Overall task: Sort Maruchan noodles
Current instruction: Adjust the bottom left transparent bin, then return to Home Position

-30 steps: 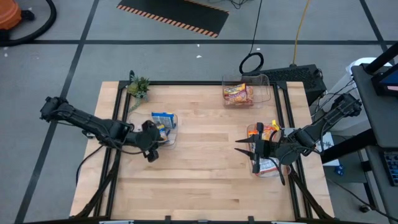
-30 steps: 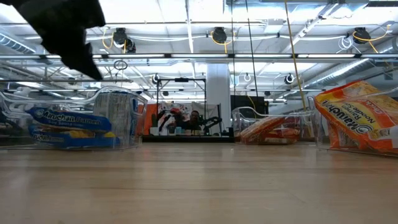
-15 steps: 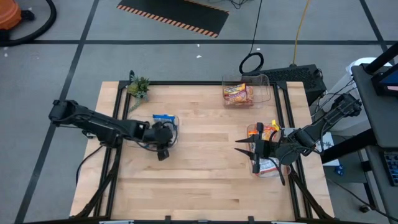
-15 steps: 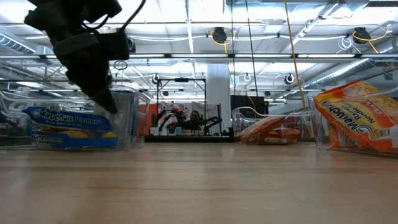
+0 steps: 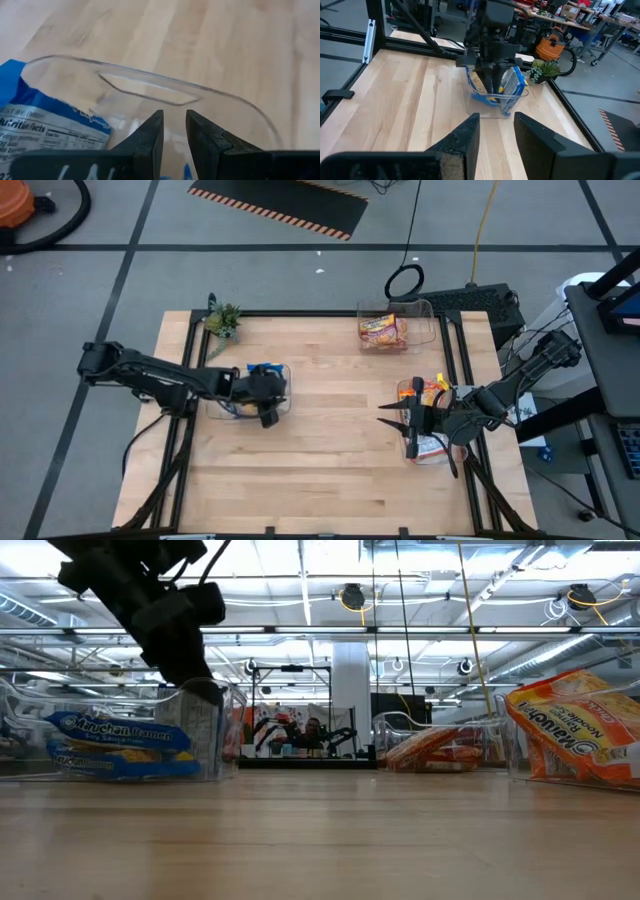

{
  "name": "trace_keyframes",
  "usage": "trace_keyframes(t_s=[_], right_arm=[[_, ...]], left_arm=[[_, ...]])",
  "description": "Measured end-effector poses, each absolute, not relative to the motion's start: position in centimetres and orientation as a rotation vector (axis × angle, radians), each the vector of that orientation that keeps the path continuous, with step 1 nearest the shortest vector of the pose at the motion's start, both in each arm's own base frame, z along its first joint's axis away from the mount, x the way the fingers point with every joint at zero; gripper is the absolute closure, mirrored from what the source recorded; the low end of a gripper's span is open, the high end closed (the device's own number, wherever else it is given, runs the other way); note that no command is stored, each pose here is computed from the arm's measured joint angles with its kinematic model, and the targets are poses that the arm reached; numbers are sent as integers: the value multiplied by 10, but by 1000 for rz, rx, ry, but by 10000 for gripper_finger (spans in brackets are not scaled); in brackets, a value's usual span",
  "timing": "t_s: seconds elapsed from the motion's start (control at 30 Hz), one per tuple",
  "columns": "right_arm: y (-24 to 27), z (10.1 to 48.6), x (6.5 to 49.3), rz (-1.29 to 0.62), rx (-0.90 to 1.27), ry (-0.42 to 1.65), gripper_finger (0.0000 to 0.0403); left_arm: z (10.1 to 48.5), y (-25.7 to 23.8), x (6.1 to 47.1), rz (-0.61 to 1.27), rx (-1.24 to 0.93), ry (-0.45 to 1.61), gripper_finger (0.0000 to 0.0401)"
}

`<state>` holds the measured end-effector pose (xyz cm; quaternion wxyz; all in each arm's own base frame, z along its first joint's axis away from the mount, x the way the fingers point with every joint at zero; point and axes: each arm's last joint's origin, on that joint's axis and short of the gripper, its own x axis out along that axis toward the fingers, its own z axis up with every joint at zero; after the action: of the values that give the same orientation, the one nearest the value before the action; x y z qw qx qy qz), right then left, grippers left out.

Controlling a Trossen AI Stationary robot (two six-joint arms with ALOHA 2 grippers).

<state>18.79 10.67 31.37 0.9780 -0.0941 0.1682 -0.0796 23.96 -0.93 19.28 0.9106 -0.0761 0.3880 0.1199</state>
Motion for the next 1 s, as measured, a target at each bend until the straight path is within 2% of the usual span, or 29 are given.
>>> trace_keyframes(t_s=[0.2, 0.4, 0.5, 0.67, 1.0], right_arm=[[105, 311, 187, -207, -211, 320, 298], [106, 311, 187, -184, -211, 318, 368], [106, 311, 187, -154, -232, 325, 397], [106, 311, 187, -151, -240, 325, 396], [104, 303, 183, -150, -287, 410, 400]], left_arm=[[224, -17, 223, 161, -106, 737, 318], [258, -30, 191, 152, 3, 581, 385], [270, -36, 178, 109, 16, 510, 395], [271, -43, 161, 38, 36, 472, 396], [258, -39, 135, 29, 77, 412, 397]])
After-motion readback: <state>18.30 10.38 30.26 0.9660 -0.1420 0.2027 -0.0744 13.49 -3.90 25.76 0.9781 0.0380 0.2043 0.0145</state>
